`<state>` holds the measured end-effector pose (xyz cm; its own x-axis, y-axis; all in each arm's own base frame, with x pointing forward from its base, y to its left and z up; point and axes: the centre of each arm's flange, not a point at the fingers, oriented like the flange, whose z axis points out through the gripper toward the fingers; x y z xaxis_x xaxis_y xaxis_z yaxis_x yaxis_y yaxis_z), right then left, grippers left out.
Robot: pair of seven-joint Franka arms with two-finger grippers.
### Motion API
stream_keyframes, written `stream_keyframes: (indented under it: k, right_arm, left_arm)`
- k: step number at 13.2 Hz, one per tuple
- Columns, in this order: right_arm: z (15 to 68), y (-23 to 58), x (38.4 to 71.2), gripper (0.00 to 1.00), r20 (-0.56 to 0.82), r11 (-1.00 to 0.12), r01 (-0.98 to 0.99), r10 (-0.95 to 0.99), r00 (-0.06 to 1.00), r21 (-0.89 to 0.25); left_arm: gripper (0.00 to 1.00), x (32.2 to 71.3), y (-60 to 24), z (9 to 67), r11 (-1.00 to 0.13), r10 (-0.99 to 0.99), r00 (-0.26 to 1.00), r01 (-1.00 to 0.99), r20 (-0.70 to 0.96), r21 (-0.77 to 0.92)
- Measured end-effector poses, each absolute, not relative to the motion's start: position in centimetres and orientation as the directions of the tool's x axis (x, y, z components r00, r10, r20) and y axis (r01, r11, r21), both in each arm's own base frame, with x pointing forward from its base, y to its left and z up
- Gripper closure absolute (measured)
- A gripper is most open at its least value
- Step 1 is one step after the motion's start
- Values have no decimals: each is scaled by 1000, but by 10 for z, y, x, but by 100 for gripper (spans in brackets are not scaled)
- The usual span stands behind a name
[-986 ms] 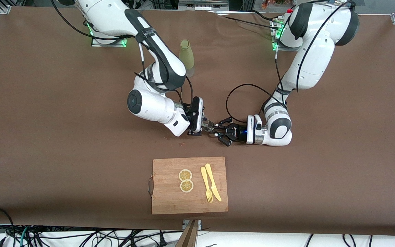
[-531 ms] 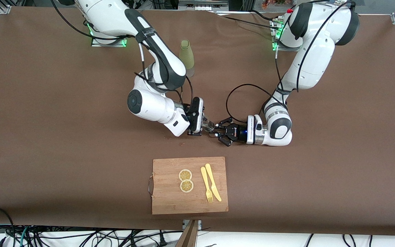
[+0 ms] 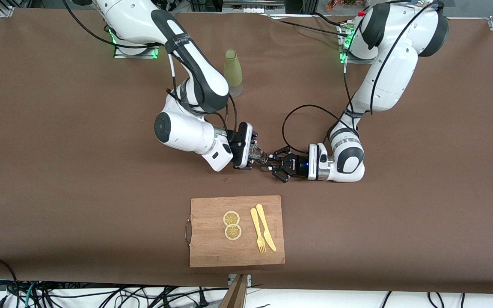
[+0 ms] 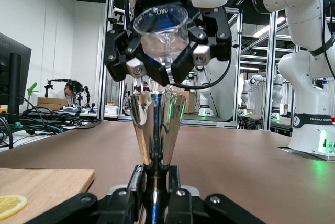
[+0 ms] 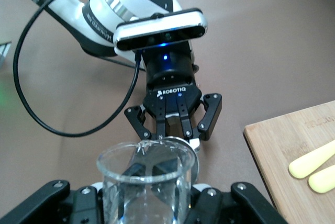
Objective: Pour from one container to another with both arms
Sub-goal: 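Tilt the beaker with the right gripper to pour into the jigger, then carry the beaker back with the right gripper while the left gripper withdraws the jigger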
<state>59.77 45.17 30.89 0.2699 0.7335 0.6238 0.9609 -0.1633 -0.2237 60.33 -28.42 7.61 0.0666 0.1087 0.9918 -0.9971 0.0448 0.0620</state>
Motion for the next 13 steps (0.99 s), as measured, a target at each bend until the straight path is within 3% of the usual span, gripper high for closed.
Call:
stream_keyframes:
  k: [8,13]
  right_arm:
    - [333,444,604,88,662,-186,955,689,294,-230]
    - [342,411,621,88,703,-121,960,659,267,-251]
  left_arm:
    - [78,604,-282,76,42,109,67,-997,992,62]
    - [78,615,-249,83,53,99,47,-998,994,41]
